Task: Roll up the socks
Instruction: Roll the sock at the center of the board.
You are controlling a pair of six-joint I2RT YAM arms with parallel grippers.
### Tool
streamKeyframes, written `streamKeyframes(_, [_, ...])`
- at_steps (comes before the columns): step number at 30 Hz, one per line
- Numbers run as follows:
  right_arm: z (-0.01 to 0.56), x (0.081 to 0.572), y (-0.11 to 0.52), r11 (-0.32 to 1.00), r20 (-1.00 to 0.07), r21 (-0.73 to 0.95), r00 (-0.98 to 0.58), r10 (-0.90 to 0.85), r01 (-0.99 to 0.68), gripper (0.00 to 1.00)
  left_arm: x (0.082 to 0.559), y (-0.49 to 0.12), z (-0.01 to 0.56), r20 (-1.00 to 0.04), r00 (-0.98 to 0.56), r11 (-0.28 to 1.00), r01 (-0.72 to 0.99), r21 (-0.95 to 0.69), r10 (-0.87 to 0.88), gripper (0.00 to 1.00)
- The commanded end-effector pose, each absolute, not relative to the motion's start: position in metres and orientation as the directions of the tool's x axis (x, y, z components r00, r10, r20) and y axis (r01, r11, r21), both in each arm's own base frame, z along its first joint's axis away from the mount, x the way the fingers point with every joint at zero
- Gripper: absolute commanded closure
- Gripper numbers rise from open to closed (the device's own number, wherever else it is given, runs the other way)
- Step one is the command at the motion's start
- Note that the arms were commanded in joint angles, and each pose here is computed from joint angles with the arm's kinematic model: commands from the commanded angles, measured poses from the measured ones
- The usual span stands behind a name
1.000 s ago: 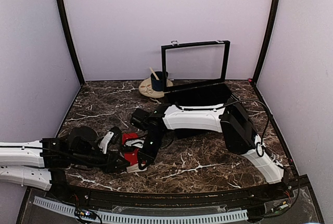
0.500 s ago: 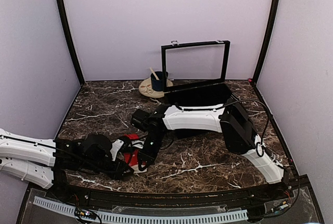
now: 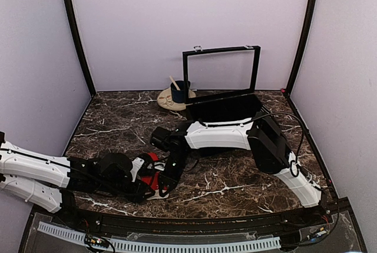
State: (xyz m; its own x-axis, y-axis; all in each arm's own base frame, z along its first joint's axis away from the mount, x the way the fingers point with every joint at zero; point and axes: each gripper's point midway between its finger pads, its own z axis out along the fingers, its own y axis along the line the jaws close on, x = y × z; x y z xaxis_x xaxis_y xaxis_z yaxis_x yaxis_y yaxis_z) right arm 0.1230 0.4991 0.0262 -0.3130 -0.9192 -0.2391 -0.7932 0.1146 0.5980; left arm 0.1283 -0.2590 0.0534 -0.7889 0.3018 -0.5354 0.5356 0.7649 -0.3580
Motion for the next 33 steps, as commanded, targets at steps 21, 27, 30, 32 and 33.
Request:
streamKeyframes(21, [0.035, 0.124, 0.499, 0.116, -0.240, 0.610, -0.322, -0.916, -0.784, 0.91, 0.116, -0.259, 0.026, -0.485, -0.802, 0.762, 0.544, -0.351, 0.349, 0.79])
streamKeyframes(27, [0.036, 0.125, 0.499, 0.116, -0.242, 0.613, -0.325, -0.914, -0.782, 0.91, 0.111, -0.254, 0.018, -0.467, -0.815, 0.765, 0.531, -0.365, 0.343, 1.00])
streamKeyframes(30, [0.035, 0.127, 0.498, 0.124, -0.237, 0.621, -0.336, -0.912, -0.774, 0.87, 0.110, -0.251, 0.017, -0.466, -0.822, 0.766, 0.519, -0.380, 0.326, 1.00])
streamKeyframes(32, [0.036, 0.128, 0.497, 0.128, -0.238, 0.630, -0.347, -0.907, -0.766, 0.84, 0.109, -0.249, 0.017, -0.467, -0.826, 0.767, 0.512, -0.386, 0.316, 1.00])
streamKeyframes(33, [0.037, 0.129, 0.498, 0.129, -0.240, 0.633, -0.353, -0.904, -0.763, 0.83, 0.109, -0.248, 0.017, -0.466, -0.828, 0.770, 0.507, -0.387, 0.311, 1.00])
